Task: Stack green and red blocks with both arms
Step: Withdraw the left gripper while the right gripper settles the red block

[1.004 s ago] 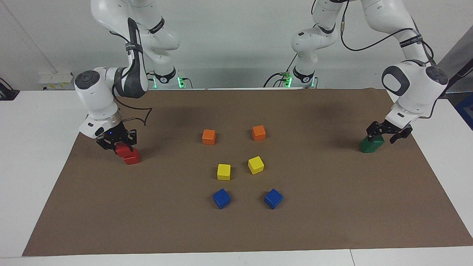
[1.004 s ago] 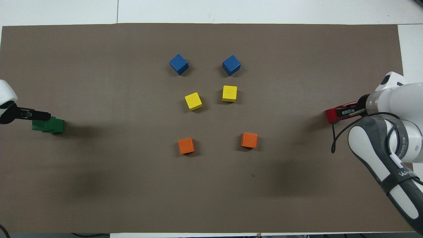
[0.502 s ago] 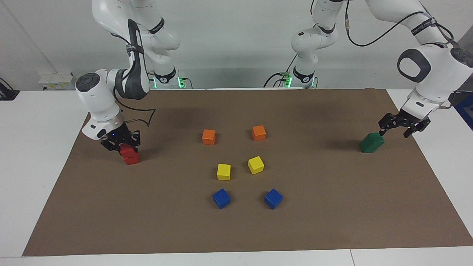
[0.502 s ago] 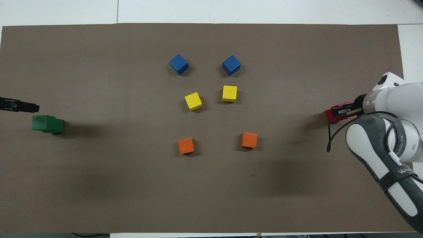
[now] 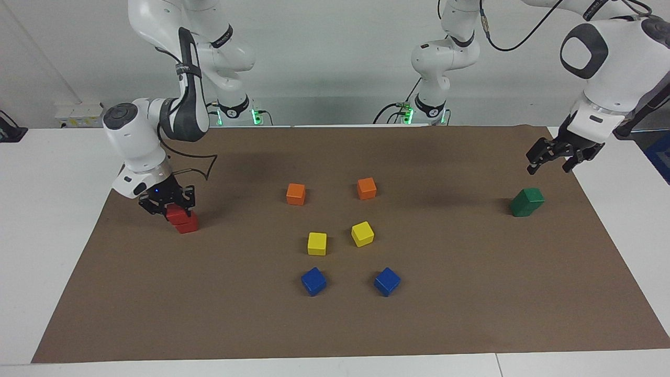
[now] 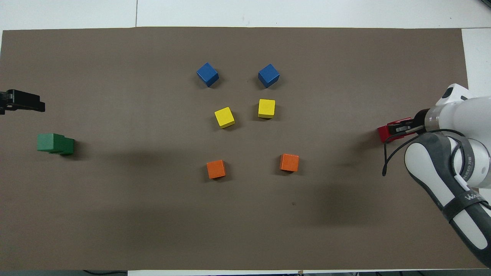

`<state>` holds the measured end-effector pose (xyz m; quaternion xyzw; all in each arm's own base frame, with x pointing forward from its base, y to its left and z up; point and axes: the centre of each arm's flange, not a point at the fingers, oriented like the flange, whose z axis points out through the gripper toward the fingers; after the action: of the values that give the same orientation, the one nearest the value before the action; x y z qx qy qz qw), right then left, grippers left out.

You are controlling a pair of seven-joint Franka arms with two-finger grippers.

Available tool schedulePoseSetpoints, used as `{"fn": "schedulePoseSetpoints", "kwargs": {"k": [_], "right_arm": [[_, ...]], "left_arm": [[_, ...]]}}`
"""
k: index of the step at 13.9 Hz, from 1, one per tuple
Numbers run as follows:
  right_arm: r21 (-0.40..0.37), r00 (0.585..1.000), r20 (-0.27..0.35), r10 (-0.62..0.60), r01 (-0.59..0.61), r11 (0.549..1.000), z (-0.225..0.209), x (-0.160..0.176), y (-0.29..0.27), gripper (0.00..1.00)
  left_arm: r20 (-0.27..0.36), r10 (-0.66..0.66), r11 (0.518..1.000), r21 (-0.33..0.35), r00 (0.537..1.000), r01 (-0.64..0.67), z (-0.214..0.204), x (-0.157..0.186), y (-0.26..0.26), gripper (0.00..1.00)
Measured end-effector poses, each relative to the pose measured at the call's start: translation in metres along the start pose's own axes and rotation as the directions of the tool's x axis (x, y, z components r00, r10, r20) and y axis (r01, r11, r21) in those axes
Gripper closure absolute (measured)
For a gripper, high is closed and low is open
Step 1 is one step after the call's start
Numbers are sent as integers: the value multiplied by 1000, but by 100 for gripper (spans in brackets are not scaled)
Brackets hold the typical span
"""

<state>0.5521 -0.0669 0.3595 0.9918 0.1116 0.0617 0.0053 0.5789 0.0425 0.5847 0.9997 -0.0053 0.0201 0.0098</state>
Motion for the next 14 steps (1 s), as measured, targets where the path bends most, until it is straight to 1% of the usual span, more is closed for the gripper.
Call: {"fn": "schedulePoseSetpoints", "kwargs": {"k": [3,5,7,10,14], "right_arm": [[3,1000,10,0,-1,1000,4,-4,1,45],[4,1000,12,1,-1,1000,5,-5,1,45],[5,1000,15,2,-2,1000,6,-6,1,45],[6,1000,19,2,-2,1000,8,-7,1,45],[7,1000,21,2,-2,1000,9,-8,0,45]], "left_arm": [[64,0,1000,-6,998,1,-13,-9,6,0],[86,-4,1000,-6,996,4,-22,-16,12,0],[85,2,1000,-5,996,-1,-32,-23,18,0],[66,-9,1000,1,998,9,-50,-33,30,0],[87,-15,1000,2,996,14,-43,-38,35,0]]}}
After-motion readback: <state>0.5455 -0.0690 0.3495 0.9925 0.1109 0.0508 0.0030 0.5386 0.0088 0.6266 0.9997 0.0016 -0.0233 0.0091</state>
